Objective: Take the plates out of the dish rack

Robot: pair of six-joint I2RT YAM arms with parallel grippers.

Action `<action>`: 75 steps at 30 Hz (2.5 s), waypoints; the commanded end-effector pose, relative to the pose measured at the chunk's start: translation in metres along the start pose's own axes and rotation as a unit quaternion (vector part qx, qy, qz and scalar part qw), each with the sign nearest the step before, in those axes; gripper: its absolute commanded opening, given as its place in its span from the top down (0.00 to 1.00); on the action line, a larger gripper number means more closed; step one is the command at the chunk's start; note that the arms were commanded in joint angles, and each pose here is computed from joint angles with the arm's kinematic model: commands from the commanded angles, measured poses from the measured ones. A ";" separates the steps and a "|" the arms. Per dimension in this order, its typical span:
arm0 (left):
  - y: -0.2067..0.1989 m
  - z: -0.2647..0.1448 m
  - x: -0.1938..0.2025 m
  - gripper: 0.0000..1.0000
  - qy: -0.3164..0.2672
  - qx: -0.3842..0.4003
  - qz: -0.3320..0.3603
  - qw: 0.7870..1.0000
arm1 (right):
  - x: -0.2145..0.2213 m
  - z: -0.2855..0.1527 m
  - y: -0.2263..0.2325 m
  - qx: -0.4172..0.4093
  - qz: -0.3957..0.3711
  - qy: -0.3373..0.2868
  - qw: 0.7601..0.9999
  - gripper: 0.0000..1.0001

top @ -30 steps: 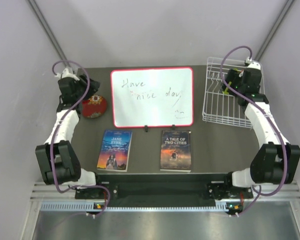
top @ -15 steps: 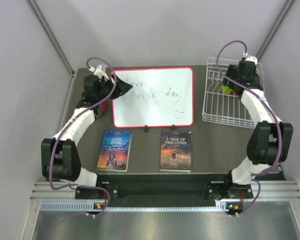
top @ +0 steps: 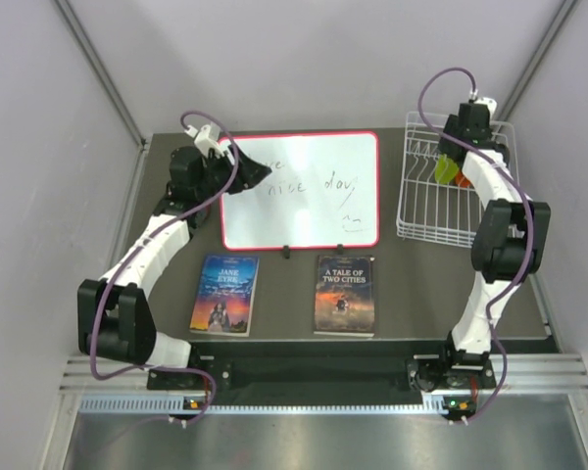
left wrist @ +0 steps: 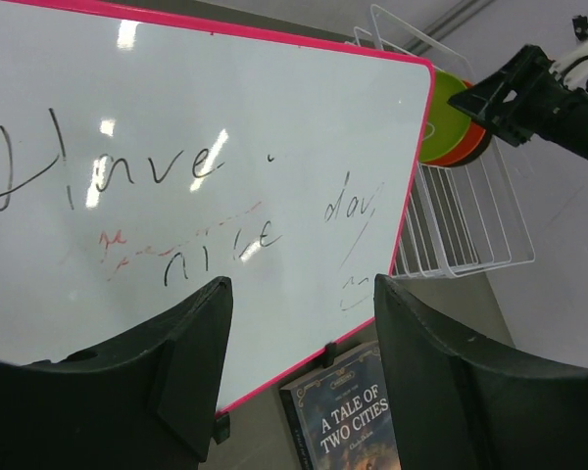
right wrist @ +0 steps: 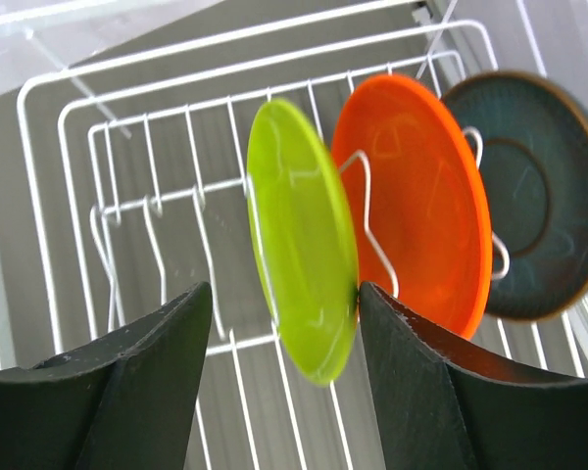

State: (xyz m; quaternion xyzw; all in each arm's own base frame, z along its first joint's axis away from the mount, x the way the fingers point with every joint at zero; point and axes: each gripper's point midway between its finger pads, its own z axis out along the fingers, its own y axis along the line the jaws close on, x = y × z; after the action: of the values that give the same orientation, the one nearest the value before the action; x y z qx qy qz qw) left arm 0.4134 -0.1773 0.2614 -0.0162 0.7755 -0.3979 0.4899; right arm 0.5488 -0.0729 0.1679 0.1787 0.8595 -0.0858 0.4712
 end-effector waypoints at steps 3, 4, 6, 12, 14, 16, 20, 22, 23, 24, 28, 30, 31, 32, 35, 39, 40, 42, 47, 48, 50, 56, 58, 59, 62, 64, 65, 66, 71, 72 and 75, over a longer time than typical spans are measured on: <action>-0.039 -0.007 -0.010 0.36 -0.014 0.055 0.046 0.997 | -0.024 0.014 -0.017 0.037 0.006 -0.020 0.999 0.38; -0.041 -0.007 -0.009 0.36 -0.013 0.058 0.047 0.997 | -0.021 0.017 -0.017 0.036 0.006 -0.018 0.999 0.39; -0.045 -0.005 -0.007 0.36 -0.011 0.063 0.050 0.997 | -0.019 0.021 -0.018 0.035 0.006 -0.014 0.999 0.42; -0.054 -0.001 -0.002 0.36 -0.005 0.072 0.059 0.996 | -0.016 0.027 -0.013 0.017 -0.004 -0.010 1.000 0.83; -0.054 -0.001 -0.001 0.36 -0.005 0.070 0.060 0.996 | -0.018 0.024 -0.011 0.009 -0.005 -0.015 1.000 1.00; -0.053 0.000 0.000 0.36 -0.003 0.069 0.058 0.996 | -0.027 0.017 -0.010 0.009 -0.005 -0.026 1.000 1.00; -0.052 -0.002 -0.002 0.36 -0.008 0.062 0.062 0.996 | -0.052 -0.004 -0.015 0.037 -0.012 -0.064 0.997 1.00; -0.051 -0.001 -0.002 0.36 -0.008 0.058 0.065 0.996 | -0.071 -0.021 -0.020 0.062 -0.013 -0.095 0.994 1.00; -0.049 -0.001 -0.002 0.36 -0.008 0.052 0.065 0.996 | -0.078 -0.027 -0.022 0.071 -0.017 -0.104 0.992 1.00; -0.048 -0.001 -0.003 0.36 -0.010 0.050 0.067 0.996 | -0.089 -0.041 -0.029 0.091 -0.016 -0.121 0.988 1.00; -0.044 0.000 -0.002 0.35 -0.012 0.039 0.070 0.997 | -0.120 -0.085 -0.039 0.140 -0.025 -0.184 0.972 1.00; -0.042 0.001 -0.002 0.35 -0.014 0.034 0.073 0.997 | -0.134 -0.114 -0.029 0.140 -0.044 -0.217 0.965 1.00; -0.041 0.001 -0.001 0.35 -0.014 0.033 0.072 0.997 | -0.137 -0.122 -0.023 0.131 -0.047 -0.224 0.965 1.00; -0.041 0.001 -0.001 0.35 -0.014 0.032 0.073 0.997 | -0.134 -0.128 -0.022 0.124 -0.055 -0.219 0.966 1.00; -0.038 0.002 -0.002 0.34 -0.018 0.025 0.076 0.997 | -0.131 -0.160 -0.013 0.079 -0.043 -0.222 0.971 1.00; -0.043 0.004 -0.005 0.33 -0.022 0.036 0.062 0.997 | -0.102 -0.214 0.021 -0.093 0.006 -0.210 0.973 1.00; -0.049 0.005 -0.009 0.33 -0.028 0.047 0.060 0.997 | -0.095 -0.223 0.032 -0.131 0.013 -0.205 0.970 1.00; -0.058 0.006 -0.008 0.32 -0.023 0.070 0.042 0.996 | -0.071 -0.250 0.056 -0.233 0.048 -0.184 0.954 1.00; -0.077 0.009 -0.001 0.32 -0.015 0.122 0.027 0.992 | -0.031 -0.288 0.102 -0.379 0.092 -0.137 0.910 1.00; -0.082 0.010 0.002 0.32 -0.012 0.130 0.024 0.991 | -0.015 -0.291 0.109 -0.402 0.090 -0.121 0.903 1.00; -0.087 0.014 0.010 0.32 -0.004 0.144 0.021 0.989 | -0.006 -0.300 0.120 -0.431 0.102 -0.116 0.889 1.00; -0.097 0.022 0.044 0.32 0.020 0.167 0.009 0.986 | 0.035 -0.321 0.147 -0.497 0.117 -0.077 0.856 1.00; -0.101 0.022 0.055 0.32 0.024 0.178 0.002 0.984 | 0.048 -0.330 0.156 -0.514 0.117 -0.064 0.847 1.00; -0.102 0.021 0.060 0.32 0.026 0.181 -0.001 0.983 | 0.053 -0.332 0.159 -0.519 0.116 -0.059 0.845 1.00; -0.105 0.020 0.075 0.32 0.032 0.184 -0.004 0.982 | 0.066 -0.339 0.167 -0.534 0.120 -0.045 0.836 1.00; -0.106 0.019 0.085 0.32 0.036 0.185 -0.003 0.982 | 0.073 -0.343 0.171 -0.544 0.124 -0.036 0.829 1.00; -0.107 0.019 0.087 0.32 0.035 0.184 -0.003 0.982 | 0.076 -0.344 0.172 -0.547 0.124 -0.032 0.827 1.00; -0.109 0.018 0.090 0.32 0.036 0.186 -0.006 0.982 | 0.081 -0.343 0.173 -0.548 0.124 -0.027 0.826 1.00; -0.113 0.016 0.092 0.44 0.031 0.193 -0.007 0.981 | 0.088 -0.349 0.180 -0.570 0.139 -0.012 0.810 1.00; -0.114 0.015 0.092 0.53 0.030 0.195 -0.008 0.980 | 0.092 -0.349 0.181 -0.575 0.138 -0.004 0.806 1.00; -0.114 0.015 0.094 0.80 0.029 0.197 -0.011 0.980 | 0.097 -0.351 0.185 -0.586 0.140 0.004 0.798 1.00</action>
State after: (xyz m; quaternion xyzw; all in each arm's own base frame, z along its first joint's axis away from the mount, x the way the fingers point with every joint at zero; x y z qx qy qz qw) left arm 0.3331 -0.3042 0.2361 0.0772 0.7288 -0.5378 0.4168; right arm 0.3084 0.2121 0.2475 0.0180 0.7587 0.4428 0.4774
